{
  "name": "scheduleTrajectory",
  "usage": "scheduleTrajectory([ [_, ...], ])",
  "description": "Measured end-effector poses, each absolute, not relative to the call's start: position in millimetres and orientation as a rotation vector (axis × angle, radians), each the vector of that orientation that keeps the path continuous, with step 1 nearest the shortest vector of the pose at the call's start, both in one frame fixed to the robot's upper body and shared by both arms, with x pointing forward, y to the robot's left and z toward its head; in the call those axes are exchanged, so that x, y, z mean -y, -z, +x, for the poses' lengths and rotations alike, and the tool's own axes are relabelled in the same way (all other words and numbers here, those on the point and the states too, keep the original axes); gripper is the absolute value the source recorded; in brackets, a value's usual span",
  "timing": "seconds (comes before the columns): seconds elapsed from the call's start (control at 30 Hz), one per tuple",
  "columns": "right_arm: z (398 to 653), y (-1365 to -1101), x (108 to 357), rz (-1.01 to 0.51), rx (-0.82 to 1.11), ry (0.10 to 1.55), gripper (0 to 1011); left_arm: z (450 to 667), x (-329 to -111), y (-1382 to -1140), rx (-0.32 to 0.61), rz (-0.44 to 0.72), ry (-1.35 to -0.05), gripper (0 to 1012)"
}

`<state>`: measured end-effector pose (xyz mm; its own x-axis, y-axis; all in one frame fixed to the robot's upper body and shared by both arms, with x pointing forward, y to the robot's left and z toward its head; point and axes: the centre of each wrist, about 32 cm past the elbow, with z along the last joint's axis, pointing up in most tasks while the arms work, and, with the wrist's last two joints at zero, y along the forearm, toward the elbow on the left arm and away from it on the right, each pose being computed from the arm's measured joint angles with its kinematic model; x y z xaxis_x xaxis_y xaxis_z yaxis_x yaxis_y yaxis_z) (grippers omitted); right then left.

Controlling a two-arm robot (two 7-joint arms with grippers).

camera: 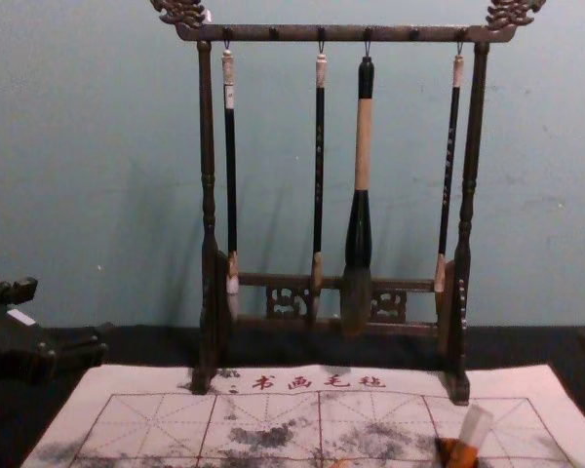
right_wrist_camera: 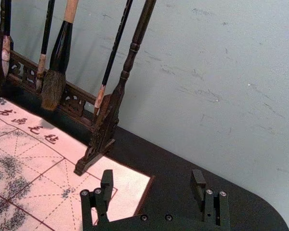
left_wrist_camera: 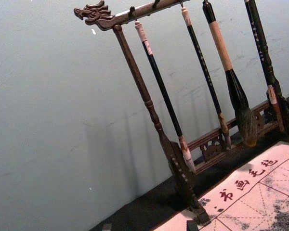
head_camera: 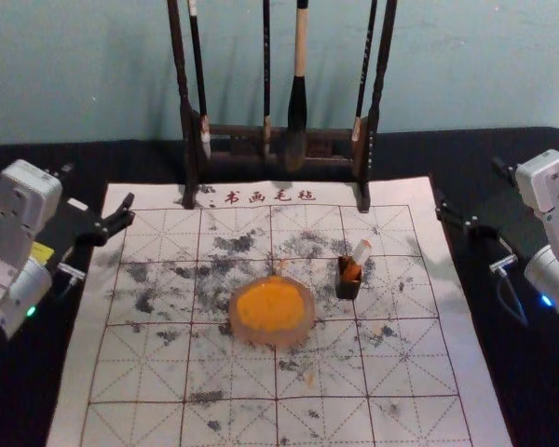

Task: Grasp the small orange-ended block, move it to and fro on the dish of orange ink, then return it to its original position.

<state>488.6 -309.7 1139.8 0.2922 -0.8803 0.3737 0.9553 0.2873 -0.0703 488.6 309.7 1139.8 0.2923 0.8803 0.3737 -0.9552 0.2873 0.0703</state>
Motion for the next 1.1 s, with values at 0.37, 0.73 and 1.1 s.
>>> scheduleTrajectory([
  [0.37, 488.6, -1139.8, 309.6, -0.304, 0.285, 1.248, 1002, 488.6, -309.7, -1139.8, 0.285, 0.305, -1.248, 1001],
  [0.73, 488.6, -1139.8, 309.7, -0.304, 0.285, 1.248, 1002, 488.6, -309.7, -1139.8, 0.285, 0.304, -1.248, 1001],
  [1.1, 488.6, -1139.8, 309.6, -0.304, 0.285, 1.248, 1002, 488.6, -309.7, -1139.8, 0.285, 0.305, -1.248, 1001],
])
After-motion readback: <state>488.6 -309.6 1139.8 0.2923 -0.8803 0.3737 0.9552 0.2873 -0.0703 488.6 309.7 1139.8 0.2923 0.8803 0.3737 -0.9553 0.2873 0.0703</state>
